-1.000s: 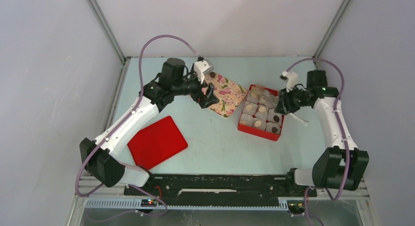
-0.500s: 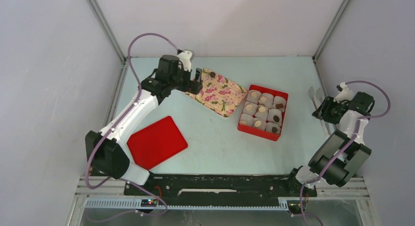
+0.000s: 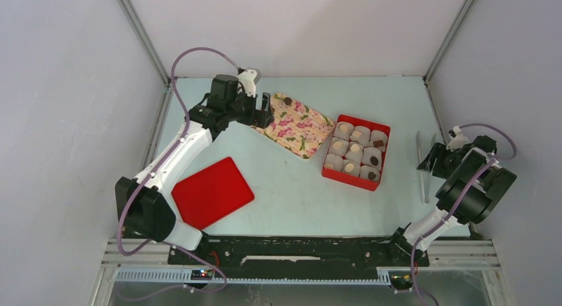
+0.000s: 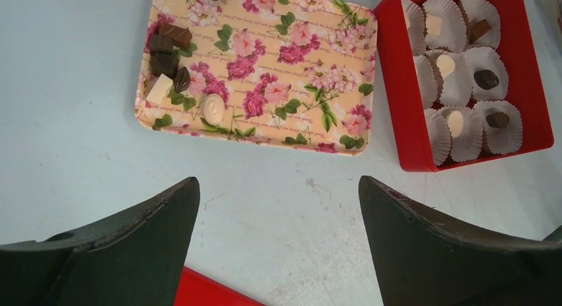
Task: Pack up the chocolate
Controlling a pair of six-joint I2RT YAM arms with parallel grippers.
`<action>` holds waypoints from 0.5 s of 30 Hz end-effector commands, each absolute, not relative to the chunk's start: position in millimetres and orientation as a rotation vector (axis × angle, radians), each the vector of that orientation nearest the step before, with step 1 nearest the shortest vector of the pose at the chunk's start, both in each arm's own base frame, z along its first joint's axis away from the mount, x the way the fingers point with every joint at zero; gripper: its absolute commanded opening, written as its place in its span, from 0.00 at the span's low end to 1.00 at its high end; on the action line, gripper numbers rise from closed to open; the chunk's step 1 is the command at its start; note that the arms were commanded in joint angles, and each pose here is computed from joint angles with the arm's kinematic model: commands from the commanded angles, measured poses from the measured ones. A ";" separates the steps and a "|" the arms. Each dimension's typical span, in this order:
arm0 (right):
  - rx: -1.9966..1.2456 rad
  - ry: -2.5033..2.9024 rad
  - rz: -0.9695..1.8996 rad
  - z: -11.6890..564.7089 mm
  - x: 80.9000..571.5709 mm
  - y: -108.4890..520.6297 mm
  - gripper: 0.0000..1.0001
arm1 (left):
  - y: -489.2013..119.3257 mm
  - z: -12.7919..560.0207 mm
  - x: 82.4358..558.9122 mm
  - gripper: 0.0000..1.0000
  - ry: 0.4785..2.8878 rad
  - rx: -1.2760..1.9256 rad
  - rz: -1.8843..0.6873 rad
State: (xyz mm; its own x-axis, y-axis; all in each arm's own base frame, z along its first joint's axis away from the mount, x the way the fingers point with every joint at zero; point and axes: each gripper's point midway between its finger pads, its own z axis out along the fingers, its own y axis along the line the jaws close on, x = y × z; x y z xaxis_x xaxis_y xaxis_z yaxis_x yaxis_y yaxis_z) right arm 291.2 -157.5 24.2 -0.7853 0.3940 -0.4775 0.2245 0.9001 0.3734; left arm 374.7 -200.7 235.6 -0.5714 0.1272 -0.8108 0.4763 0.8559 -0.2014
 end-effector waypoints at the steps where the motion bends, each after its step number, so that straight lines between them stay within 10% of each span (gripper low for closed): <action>1: 0.354 2.501 0.321 18.2 299.7 -164.3 0.62 | -201.1 240.3 372.3 0.93 2.125 0.441 -0.514; 6: 0.340 2.515 0.310 14.4 298.6 -162.5 0.76 | -193.4 236.1 372.2 0.92 2.122 0.463 -0.458; 8: 0.332 2.502 0.306 22.5 298.2 -161.5 0.99 | -187.1 234.8 373.1 0.91 2.114 0.482 -0.412; 15: 0.195 2.344 0.227 108.9 295.7 -144.6 0.99 | -145.8 236.7 364.4 0.91 2.092 0.629 -0.139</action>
State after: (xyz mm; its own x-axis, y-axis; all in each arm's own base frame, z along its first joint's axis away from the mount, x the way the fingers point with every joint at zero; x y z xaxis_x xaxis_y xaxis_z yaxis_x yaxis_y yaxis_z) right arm 293.3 -151.8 44.6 -0.7789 0.3041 -0.5485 0.1564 0.9411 0.2997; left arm 373.4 -176.1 219.4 -0.5360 0.2479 -0.8070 0.4762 0.8781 -0.0465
